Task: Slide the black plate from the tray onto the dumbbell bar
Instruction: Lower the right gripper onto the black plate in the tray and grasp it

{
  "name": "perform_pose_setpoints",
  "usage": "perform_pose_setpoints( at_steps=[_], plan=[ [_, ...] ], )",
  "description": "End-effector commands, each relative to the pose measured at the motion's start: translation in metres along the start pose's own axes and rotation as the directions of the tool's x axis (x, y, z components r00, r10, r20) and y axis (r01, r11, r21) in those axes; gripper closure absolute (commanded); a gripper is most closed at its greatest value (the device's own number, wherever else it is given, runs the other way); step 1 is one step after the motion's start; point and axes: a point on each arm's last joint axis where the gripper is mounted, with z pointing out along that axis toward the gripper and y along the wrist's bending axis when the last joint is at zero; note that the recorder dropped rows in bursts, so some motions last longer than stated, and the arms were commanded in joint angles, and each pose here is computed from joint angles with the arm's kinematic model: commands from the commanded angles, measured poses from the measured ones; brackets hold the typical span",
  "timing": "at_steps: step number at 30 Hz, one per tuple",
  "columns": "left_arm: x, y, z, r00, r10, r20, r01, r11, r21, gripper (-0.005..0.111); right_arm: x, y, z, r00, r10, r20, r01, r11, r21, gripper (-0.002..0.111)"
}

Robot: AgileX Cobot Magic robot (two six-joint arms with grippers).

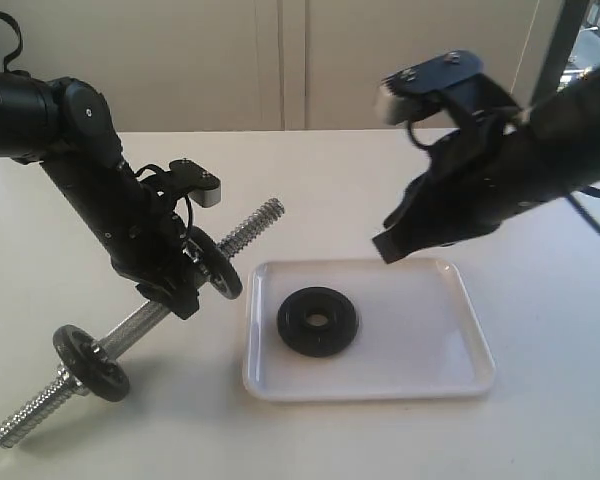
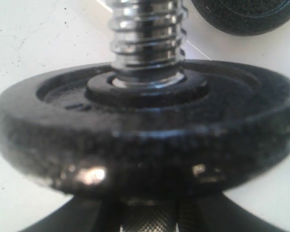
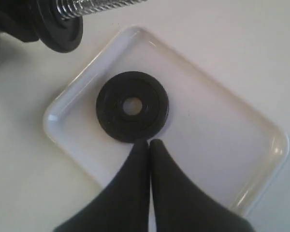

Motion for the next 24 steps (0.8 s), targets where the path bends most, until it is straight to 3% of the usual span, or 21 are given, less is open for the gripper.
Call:
perform_pose_setpoints(
  at_steps=[1, 5, 8, 13, 15, 18, 24],
  plan=[
    [-0.009, -0.004, -0.013, 0.997, -0.018, 0.074, 0.017, 1.0, 0.004, 0.107, -0.025, 0.009, 0.038, 0.984, -0.164, -0.061, 0.164, 0.986, -0.007, 0.108],
    [-0.009, -0.004, -0.013, 0.997, -0.018, 0.075, 0.017, 1.0, 0.003, 0.107, -0.042, 0.016, 0.062, 0.982, -0.169, -0.086, 0.165, 0.985, -0.042, 0.105],
    [-0.008, -0.004, -0.013, 0.997, -0.018, 0.074, 0.017, 1.0, 0.004, 0.107, -0.049, 0.021, 0.075, 0.974, -0.193, -0.118, 0.184, 0.98, -0.079, 0.087],
    [-0.008, -0.005, -0.013, 0.997, -0.018, 0.072, 0.017, 1.0, 0.006, 0.107, -0.053, 0.028, 0.095, 0.967, -0.229, -0.111, 0.22, 0.971, -0.089, 0.03],
    [-0.008, -0.005, -0.013, 0.997, -0.018, 0.072, 0.017, 1.0, 0.006, 0.107, -0.052, 0.032, 0.102, 0.965, -0.235, -0.117, 0.223, 0.969, -0.104, 0.014],
    [-0.008, -0.005, -0.013, 0.997, -0.018, 0.072, 0.017, 1.0, 0.006, 0.107, -0.048, 0.037, 0.112, 0.941, -0.313, -0.131, 0.297, 0.946, -0.13, 0.008],
    [-0.008, -0.005, -0.013, 0.997, -0.018, 0.072, 0.017, 1.0, 0.006, 0.107, -0.041, 0.032, 0.128, 0.943, -0.278, -0.184, 0.264, 0.96, -0.096, 0.008]
  ],
)
